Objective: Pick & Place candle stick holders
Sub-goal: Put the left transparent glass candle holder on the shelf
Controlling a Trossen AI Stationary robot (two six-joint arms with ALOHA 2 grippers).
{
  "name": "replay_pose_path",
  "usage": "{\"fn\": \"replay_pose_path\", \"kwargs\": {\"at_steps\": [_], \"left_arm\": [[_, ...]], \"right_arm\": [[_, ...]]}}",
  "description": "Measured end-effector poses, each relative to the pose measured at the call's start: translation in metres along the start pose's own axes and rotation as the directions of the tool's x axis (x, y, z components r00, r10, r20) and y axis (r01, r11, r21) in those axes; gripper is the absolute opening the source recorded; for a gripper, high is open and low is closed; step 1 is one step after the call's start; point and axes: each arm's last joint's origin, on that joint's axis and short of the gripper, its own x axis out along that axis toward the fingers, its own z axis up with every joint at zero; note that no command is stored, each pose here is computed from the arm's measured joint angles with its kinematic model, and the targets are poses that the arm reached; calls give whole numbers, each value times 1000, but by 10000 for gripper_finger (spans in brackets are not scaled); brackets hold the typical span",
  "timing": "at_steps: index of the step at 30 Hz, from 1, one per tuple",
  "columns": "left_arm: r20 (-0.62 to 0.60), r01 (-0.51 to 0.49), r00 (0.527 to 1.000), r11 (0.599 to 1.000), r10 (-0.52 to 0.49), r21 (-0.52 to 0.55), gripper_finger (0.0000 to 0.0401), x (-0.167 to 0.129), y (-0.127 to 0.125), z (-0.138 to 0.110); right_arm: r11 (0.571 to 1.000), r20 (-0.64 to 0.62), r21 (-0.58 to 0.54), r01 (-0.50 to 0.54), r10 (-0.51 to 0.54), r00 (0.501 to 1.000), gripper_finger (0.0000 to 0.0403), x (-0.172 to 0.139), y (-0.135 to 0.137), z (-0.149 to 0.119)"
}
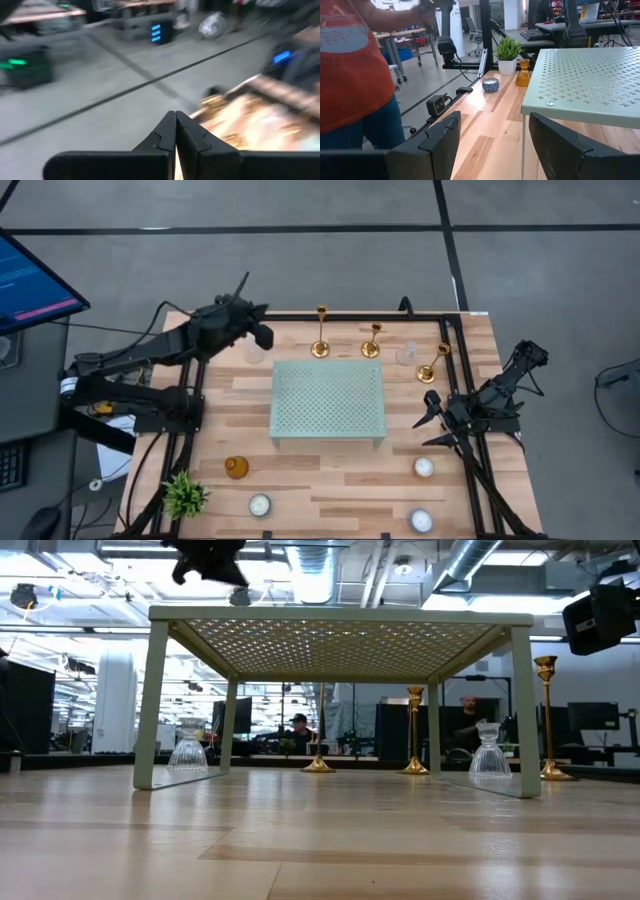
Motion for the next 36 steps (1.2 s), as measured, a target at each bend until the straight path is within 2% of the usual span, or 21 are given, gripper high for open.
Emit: {"fn": "replay_pose_path", "kwargs": {"at_steps": [3,5,10,14,17,21,25,31,36], "left_arm": [[-72,-113,990,991,119,72,19,3,11,-8],[-131,-120,982,985,135,123,35,1,17,-14],[-237,-12,970,989,47,146,95,-2,21,-26],[-298,67,953,996,-49,52,154,-2,30,-45],[-337,79,938,997,-78,-12,197,-2,39,-68],[-302,85,949,995,-95,-46,244,-10,47,-94],[-224,100,968,992,-114,-72,273,-18,51,-114],[-174,107,977,990,-121,-88,280,-18,53,-143],[-173,75,981,993,-89,-87,280,-13,53,-165]], "right_arm": [[1000,0,0,0,0,1000,226,0,0,0],[1000,1,1,9,-9,1000,226,0,0,0],[997,12,4,72,-72,997,226,0,-2,1],[995,15,5,95,-96,995,226,0,-3,1],[995,16,5,95,-96,995,226,0,-3,1],[995,16,5,96,-96,995,226,0,-3,1],[995,17,5,95,-95,995,226,0,-3,1],[995,17,5,96,-96,995,226,0,-3,1],[995,17,28,95,-96,995,226,0,-3,1]]}}
